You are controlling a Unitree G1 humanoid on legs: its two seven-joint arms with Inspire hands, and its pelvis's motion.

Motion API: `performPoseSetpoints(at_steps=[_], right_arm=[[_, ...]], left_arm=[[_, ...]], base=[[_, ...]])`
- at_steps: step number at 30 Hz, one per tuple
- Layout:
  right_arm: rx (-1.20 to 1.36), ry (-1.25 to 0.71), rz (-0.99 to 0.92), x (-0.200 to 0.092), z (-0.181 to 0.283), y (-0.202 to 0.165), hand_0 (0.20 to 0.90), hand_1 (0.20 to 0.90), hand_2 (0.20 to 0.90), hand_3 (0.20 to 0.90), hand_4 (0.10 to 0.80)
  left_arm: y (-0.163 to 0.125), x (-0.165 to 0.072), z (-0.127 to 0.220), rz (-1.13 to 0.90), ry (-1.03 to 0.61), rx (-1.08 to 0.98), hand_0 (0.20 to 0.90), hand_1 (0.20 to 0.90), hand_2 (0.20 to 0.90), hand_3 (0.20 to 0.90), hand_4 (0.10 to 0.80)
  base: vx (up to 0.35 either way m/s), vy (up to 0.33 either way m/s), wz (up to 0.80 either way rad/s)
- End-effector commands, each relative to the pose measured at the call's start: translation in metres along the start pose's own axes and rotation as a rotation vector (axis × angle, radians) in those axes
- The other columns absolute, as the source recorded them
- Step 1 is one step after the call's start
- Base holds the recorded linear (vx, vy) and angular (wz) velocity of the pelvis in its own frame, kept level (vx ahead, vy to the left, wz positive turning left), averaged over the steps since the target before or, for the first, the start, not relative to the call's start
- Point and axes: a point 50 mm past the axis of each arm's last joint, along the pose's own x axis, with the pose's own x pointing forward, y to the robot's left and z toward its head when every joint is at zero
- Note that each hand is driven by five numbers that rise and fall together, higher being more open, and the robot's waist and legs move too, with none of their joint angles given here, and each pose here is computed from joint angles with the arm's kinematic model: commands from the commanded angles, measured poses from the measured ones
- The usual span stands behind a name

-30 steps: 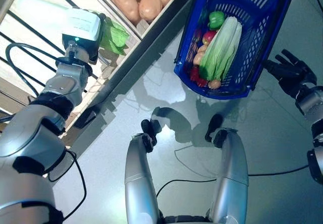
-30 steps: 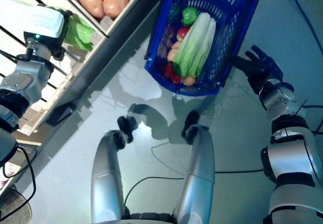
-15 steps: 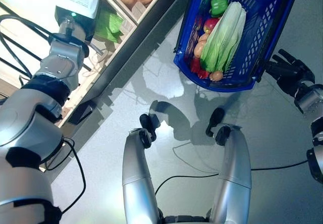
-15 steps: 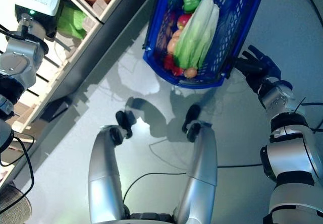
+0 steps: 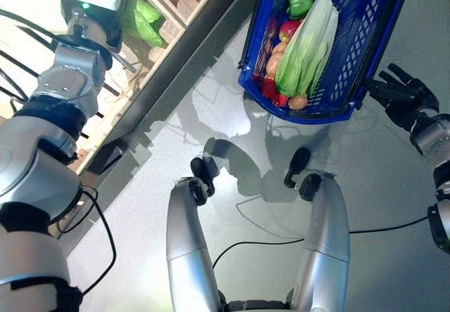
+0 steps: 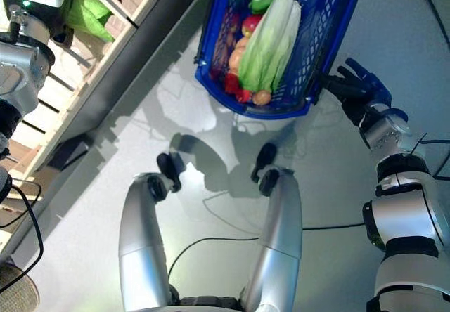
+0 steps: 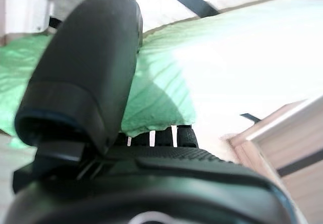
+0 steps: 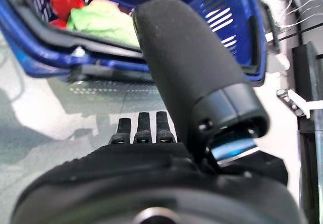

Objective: Put vegetables into the basket

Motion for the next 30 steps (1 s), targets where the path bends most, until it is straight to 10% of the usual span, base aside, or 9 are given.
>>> performPoseSetpoints(at_steps=[1,24,30], right_arm=[[0.016,-0.197,0.092,-0.005,0.035,0.003,0.9,0.9,0.9,0.9,0.8],[-0.301,0.025,0.509,-0.027,-0.068,0.043,0.9,0.9,0.9,0.9,0.8],[-0.372,0.178,0.655,-0.037,-0.115,0.073,0.9,0.9,0.9,0.9,0.8]], left_arm=[[0.031,0.006,-0.017,0.159,0.054,-0.154,0.3,0.3,0.3,0.3,0.4],[-0.042,-0.055,-0.019,-0.013,-0.064,-1.01,0.3,0.3,0.3,0.3,0.4],[-0.065,-0.075,0.002,-0.088,-0.069,-1.529,0.3,0.3,0.3,0.3,0.4]], base=[[0.021,-0.024,-0.05],[0.098,-0.046,0.04],[0.122,-0.09,0.07]])
